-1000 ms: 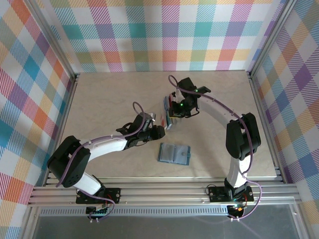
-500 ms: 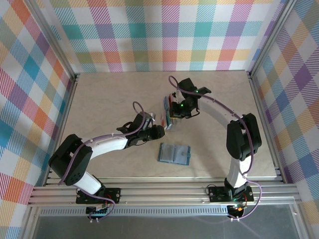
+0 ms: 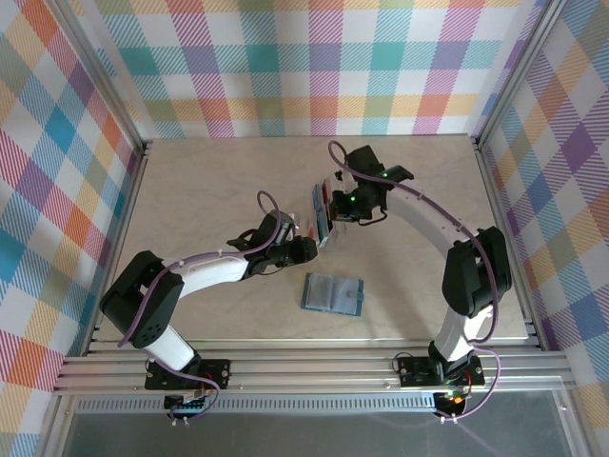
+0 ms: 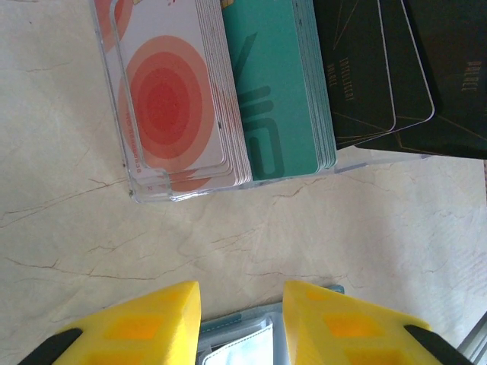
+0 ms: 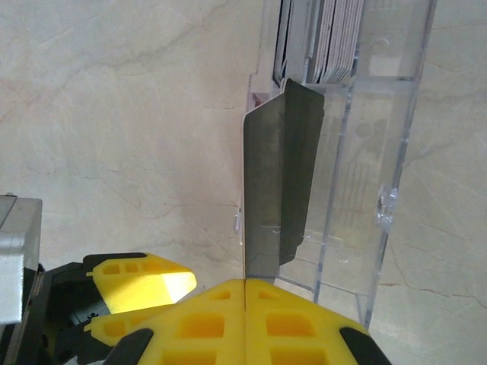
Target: Put the credit cards into the card holder
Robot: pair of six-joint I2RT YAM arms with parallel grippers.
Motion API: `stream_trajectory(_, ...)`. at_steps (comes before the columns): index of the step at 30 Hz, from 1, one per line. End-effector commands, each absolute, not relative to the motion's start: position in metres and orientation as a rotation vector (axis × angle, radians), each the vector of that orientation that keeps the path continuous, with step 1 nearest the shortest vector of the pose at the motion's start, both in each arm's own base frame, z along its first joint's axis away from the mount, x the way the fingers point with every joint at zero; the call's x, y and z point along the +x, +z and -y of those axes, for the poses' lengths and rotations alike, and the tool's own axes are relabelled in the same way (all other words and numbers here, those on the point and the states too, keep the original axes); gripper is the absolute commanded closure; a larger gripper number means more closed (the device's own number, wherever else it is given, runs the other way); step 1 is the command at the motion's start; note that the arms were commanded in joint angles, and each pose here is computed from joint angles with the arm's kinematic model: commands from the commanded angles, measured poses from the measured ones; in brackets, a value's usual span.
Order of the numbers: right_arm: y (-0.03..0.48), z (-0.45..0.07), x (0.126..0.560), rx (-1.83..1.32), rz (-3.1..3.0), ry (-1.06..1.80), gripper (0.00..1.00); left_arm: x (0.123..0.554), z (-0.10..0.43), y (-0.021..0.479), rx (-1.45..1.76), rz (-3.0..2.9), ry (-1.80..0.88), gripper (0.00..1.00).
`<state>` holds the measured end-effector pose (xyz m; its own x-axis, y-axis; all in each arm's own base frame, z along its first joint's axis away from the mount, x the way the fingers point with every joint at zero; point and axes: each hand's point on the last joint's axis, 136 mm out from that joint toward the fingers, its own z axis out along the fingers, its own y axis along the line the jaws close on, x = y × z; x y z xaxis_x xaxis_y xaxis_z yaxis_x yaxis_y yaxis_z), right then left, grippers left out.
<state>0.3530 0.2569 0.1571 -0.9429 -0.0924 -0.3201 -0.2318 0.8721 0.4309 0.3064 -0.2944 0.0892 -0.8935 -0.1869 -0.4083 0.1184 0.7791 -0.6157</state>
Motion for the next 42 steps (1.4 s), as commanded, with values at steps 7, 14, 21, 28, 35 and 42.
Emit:
stream_trajectory(7,0.177,-0.244,0.348,-0.203,-2.714,0.681,1.0,0.312,0.293,0.095,-0.041,-2.514,-0.899,0.66)
stream_trajectory(14,0.191,-0.232,0.349,-0.179,-2.69,0.622,1.0,0.313,0.295,0.096,-0.039,-2.512,-0.904,0.66)
stream_trajectory(21,0.19,-0.218,0.353,-0.153,-2.694,0.52,1.0,0.313,0.296,0.095,-0.039,-2.515,-0.914,0.66)
stream_trajectory(28,0.181,-0.216,0.36,-0.152,-2.706,0.486,1.0,0.313,0.297,0.095,-0.038,-2.515,-0.918,0.66)
stream_trajectory(35,0.172,-0.224,0.365,-0.163,-2.737,0.508,1.0,0.311,0.296,0.093,-0.033,-2.518,-0.917,0.66)
stream_trajectory(42,0.165,-0.223,0.365,-0.162,-2.763,0.492,1.0,0.311,0.296,0.093,-0.032,-2.516,-0.917,0.66)
